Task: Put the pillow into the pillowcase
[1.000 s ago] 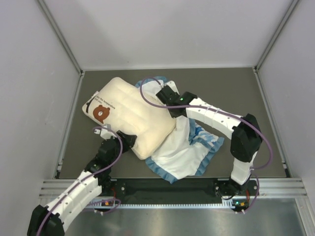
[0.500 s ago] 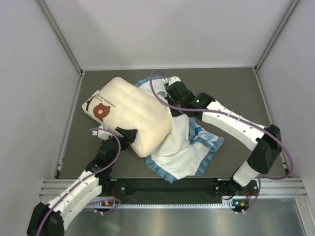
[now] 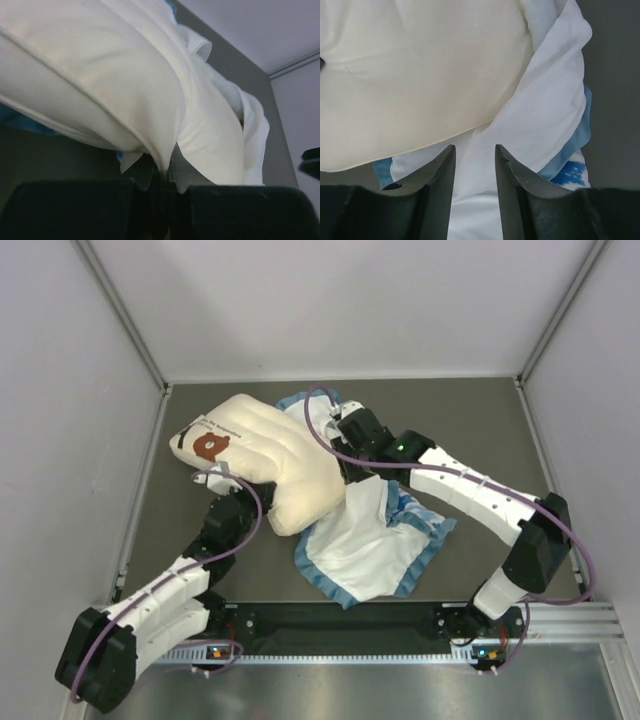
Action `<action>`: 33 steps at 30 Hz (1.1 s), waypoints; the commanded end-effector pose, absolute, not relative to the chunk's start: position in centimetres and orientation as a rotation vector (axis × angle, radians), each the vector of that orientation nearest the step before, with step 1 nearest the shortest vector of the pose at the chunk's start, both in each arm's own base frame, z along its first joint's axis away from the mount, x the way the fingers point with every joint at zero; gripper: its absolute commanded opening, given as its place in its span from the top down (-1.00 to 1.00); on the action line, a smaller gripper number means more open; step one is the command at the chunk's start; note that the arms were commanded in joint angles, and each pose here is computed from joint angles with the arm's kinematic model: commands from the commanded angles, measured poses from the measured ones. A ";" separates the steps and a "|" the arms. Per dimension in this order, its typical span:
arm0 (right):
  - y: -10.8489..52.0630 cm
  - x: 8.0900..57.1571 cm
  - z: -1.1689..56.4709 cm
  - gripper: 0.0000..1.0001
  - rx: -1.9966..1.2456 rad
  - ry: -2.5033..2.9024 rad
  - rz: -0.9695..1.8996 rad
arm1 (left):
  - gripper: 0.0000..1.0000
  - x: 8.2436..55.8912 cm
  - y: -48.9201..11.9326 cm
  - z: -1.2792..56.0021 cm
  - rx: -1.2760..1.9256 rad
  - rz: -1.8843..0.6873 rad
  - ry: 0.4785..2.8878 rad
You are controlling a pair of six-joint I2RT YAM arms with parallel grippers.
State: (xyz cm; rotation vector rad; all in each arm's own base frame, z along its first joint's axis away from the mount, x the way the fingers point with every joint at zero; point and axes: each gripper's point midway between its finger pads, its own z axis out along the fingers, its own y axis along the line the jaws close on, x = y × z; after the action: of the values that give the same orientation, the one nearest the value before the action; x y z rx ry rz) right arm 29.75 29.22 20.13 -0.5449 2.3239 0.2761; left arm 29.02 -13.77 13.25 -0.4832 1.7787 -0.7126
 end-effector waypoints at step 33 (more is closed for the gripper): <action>41.3 22.8 8.4 -0.45 -0.522 2.168 0.242 | 1.00 36.5 -15.9 29.5 -0.252 -0.592 1.522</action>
State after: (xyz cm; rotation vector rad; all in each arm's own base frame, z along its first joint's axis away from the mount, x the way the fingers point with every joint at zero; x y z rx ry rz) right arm 20.37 41.15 7.67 -0.6487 2.2056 0.3390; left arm 35.48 -15.86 22.38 -0.2683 1.7225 -0.5545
